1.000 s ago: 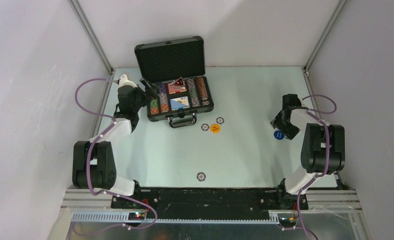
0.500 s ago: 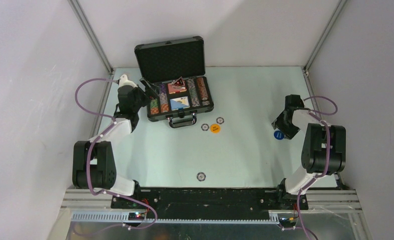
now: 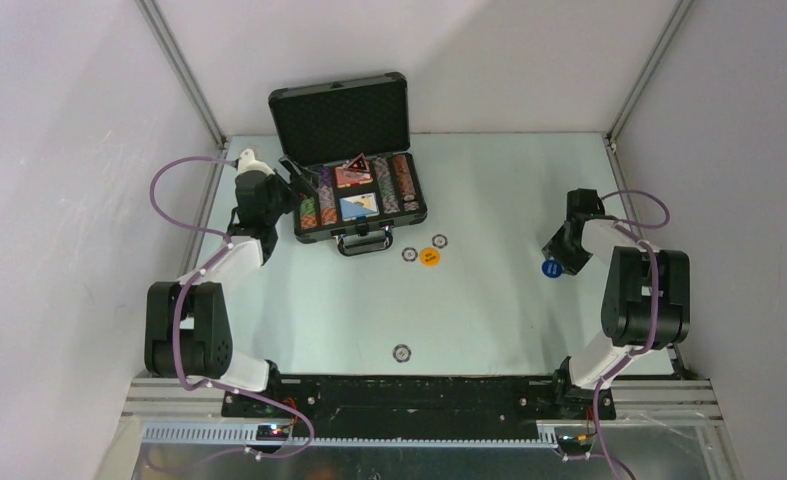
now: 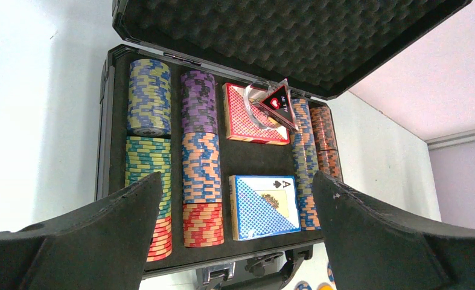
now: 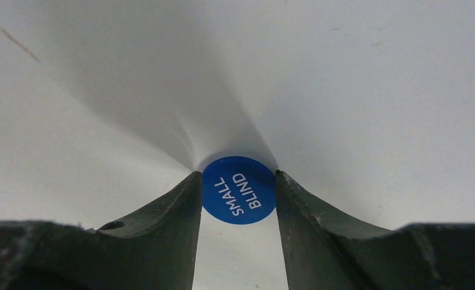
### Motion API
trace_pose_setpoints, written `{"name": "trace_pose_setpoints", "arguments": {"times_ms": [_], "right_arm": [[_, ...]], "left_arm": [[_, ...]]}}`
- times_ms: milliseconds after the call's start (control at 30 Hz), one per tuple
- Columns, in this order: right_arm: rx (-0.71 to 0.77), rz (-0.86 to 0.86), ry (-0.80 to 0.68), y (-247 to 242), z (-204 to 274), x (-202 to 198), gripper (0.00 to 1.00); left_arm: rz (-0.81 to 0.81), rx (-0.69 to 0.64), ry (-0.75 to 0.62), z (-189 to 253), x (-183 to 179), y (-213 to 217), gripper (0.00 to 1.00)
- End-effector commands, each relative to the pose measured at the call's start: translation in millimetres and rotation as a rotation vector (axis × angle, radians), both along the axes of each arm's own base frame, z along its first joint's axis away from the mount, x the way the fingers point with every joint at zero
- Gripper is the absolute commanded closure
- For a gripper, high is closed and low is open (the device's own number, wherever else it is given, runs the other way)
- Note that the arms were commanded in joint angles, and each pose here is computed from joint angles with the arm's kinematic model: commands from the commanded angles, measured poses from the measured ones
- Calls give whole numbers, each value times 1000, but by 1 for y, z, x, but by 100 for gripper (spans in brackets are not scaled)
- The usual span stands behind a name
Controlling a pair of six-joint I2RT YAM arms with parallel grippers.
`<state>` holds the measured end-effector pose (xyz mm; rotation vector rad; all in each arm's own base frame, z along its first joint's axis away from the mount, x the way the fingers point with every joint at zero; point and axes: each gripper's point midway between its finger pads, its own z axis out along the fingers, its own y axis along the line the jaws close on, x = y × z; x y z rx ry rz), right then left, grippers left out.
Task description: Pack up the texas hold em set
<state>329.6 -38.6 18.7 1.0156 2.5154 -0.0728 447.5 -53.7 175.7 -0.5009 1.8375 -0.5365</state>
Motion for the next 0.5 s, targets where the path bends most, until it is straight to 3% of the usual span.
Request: {"name": "trace_pose_setpoints", "arguments": {"times_ms": [0,233,467], "right_arm": [[49,60,38,21,-14,-7,50],[79,136,17,51,-9,-3,54],[90,281,15,115,-9,2,53]], "left_arm": [[-7,-10,-62,25,11,0,2],[-6,-9,-61,25,10,0,1],[-5,-10,-63,25,10,1,2]]}}
